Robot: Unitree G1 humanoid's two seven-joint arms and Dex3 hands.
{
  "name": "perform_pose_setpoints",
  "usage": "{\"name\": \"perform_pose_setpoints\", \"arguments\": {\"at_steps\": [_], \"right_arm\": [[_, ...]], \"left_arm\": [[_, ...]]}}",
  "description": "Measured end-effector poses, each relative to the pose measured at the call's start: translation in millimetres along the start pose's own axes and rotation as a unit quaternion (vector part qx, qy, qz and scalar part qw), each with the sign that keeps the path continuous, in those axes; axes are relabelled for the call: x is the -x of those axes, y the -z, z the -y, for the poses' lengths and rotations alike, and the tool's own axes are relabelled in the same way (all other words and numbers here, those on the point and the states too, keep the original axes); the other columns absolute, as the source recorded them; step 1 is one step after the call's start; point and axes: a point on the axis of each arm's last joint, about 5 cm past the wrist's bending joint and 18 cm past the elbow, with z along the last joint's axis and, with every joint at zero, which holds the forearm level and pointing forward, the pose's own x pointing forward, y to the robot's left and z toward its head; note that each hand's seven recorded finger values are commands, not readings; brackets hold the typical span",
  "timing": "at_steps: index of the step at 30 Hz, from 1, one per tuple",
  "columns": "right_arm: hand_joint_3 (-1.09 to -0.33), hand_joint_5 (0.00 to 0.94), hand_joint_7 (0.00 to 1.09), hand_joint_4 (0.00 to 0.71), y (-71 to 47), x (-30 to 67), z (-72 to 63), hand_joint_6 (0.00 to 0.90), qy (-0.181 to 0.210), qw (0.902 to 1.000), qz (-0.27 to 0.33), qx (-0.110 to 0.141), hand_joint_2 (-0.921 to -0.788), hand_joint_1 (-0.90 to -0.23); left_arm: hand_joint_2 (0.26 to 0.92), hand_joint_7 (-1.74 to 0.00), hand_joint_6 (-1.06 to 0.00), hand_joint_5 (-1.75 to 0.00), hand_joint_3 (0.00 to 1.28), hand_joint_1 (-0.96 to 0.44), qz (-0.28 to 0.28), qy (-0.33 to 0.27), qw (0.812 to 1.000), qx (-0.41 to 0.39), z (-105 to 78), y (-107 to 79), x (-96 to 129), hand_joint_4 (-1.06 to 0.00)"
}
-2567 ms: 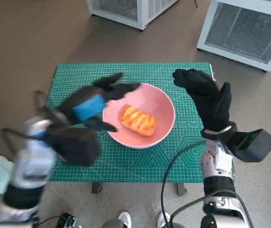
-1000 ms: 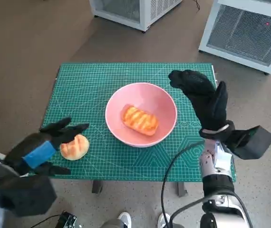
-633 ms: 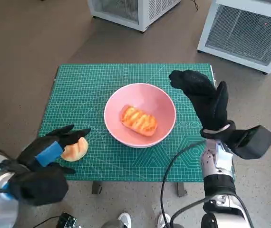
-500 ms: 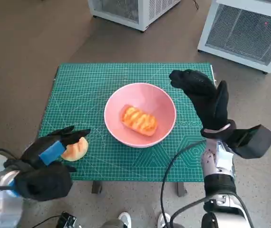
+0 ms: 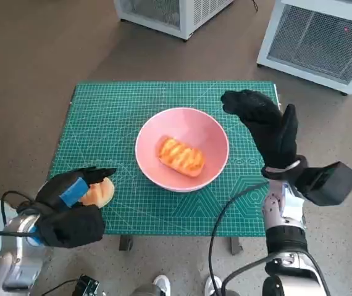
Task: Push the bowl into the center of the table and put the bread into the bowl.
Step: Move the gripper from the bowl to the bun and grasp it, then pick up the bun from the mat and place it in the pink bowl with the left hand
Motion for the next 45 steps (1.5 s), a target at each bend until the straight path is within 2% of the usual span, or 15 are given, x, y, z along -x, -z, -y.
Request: {"name": "perform_pose_setpoints", "arguments": {"at_steps": [1,2,3,4,7,12,29,35,45], "right_arm": [[-0.769,0.0,0.57,0.179,-0.1,0.0,0.0,-0.001,0.0,1.0,0.0,0.0,-0.921,-0.71],[-0.77,0.0,0.57,0.179,-0.2,0.2,0.2,-0.001,0.0,1.0,0.0,0.0,-0.921,-0.709],[-0.77,0.0,0.57,0.179,-0.2,0.2,0.2,-0.001,0.0,1.0,0.0,0.001,-0.921,-0.709],[-0.771,0.0,0.57,0.178,-0.2,0.3,0.2,-0.001,0.0,1.0,0.0,0.001,-0.921,-0.708],[-0.772,0.0,0.57,0.177,-0.2,0.5,0.2,-0.001,0.0,1.0,0.0,0.001,-0.921,-0.708],[-0.772,0.0,0.57,0.176,-0.1,0.7,0.2,-0.001,0.001,1.0,0.0,0.001,-0.921,-0.709],[-0.772,0.0,0.56,0.175,0.2,1.0,0.1,-0.001,0.001,1.0,-0.001,-0.001,-0.921,-0.71],[-0.772,0.0,0.56,0.175,0.3,1.1,0.2,-0.001,0.002,1.0,-0.002,-0.002,-0.921,-0.71],[-0.772,0.0,0.56,0.175,0.5,1.4,0.3,-0.001,0.003,1.0,-0.003,-0.003,-0.921,-0.71]], "left_arm": [[0.908,-0.33,-0.76,-0.51,0.07,0.13,-0.001,-0.001,1.0,-0.004,0.5,0.7,-0.8,-0.71],[0.913,-0.66,-0.67,-0.79,0.1,0.08,-0.002,-0.002,1.0,-0.009,0.8,1.5,-1.7,-0.67],[0.916,-0.85,-0.62,-0.97,0.12,0.05,-0.002,-0.004,1.0,-0.012,0.9,2.2,-2.4,-0.66],[0.917,-0.97,-0.58,-1.08,0.12,0.04,-0.002,-0.006,1.0,-0.015,0.6,3.0,-3.2,-0.66],[0.919,-1.07,-0.59,-1.21,0.11,0.01,-0.004,-0.011,1.0,-0.022,-0.3,5.1,-5.0,-0.67],[0.919,-1.11,-0.61,-1.25,0.09,0.0,-0.006,-0.014,1.0,-0.025,-0.5,7.9,-6.1,-0.67],[0.92,-1.14,-0.64,-1.21,0.07,0.0,-0.004,-0.011,1.0,-0.019,-7.4,5.5,-3.8,-0.68],[0.92,-1.13,-0.64,-1.16,0.05,0.0,0.019,-0.04,0.999,-0.016,-24.9,-6.7,3.7,-0.72],[0.917,-1.14,-0.66,-1.09,0.03,0.0,0.082,-0.125,0.989,-0.021,-58.5,-31.1,13.3,-0.76]]}}
